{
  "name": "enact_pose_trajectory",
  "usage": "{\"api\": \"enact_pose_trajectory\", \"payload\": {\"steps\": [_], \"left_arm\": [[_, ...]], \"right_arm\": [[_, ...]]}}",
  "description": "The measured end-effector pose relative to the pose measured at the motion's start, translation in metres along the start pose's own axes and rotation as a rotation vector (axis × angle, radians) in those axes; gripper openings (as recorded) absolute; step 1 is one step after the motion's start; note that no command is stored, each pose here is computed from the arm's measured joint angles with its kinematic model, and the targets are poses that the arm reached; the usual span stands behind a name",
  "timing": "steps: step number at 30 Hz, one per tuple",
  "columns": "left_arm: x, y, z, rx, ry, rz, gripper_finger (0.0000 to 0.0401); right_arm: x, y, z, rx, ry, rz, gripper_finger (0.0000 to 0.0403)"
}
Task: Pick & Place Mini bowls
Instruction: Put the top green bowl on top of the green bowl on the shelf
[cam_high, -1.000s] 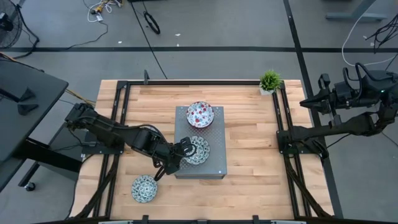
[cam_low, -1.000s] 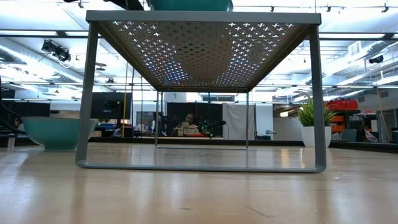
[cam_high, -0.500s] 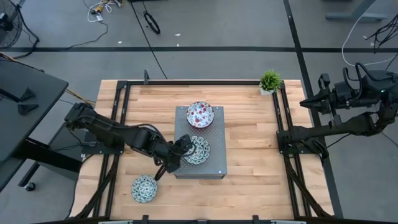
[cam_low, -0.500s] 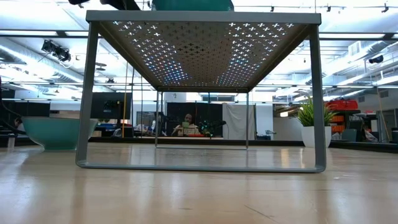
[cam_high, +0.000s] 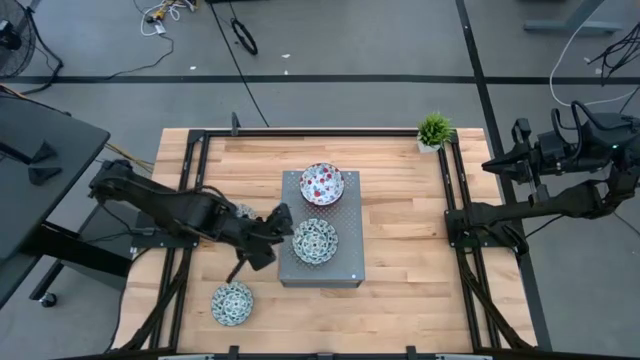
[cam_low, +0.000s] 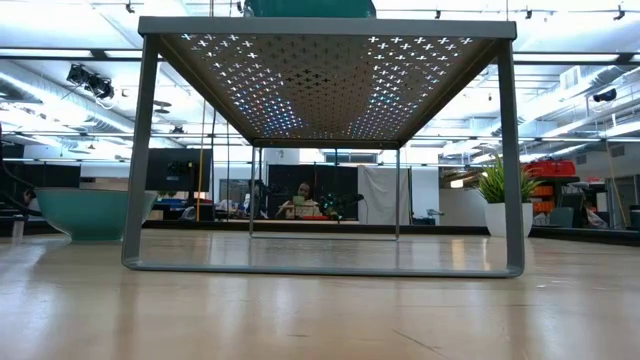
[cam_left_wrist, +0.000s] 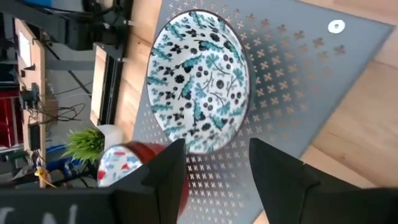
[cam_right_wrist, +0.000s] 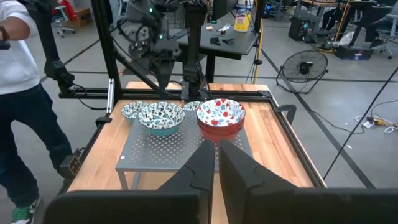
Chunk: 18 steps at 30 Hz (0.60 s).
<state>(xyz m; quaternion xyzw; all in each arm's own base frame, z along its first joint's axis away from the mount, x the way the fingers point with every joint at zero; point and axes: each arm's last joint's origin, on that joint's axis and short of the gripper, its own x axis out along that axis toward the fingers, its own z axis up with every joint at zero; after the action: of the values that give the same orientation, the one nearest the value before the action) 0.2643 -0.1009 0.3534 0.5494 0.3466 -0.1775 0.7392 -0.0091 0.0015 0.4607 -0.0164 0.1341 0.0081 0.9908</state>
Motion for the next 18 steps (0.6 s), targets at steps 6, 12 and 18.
{"api": "enact_pose_trajectory", "payload": {"steps": [6,12,18], "left_arm": [[-0.029,-0.003,-0.012,-0.080,-0.019,0.012,0.0182],[-0.052,-0.007,-0.027,-0.214,-0.013,-0.005,0.0182],[-0.063,-0.018,-0.040,-0.357,0.048,-0.089,0.0182]], "right_arm": [[0.000,0.000,0.000,0.000,0.000,0.000,0.0029],[0.000,0.000,0.000,0.000,0.000,0.000,0.0029],[0.000,0.000,0.000,0.000,0.000,0.000,0.0029]]}}
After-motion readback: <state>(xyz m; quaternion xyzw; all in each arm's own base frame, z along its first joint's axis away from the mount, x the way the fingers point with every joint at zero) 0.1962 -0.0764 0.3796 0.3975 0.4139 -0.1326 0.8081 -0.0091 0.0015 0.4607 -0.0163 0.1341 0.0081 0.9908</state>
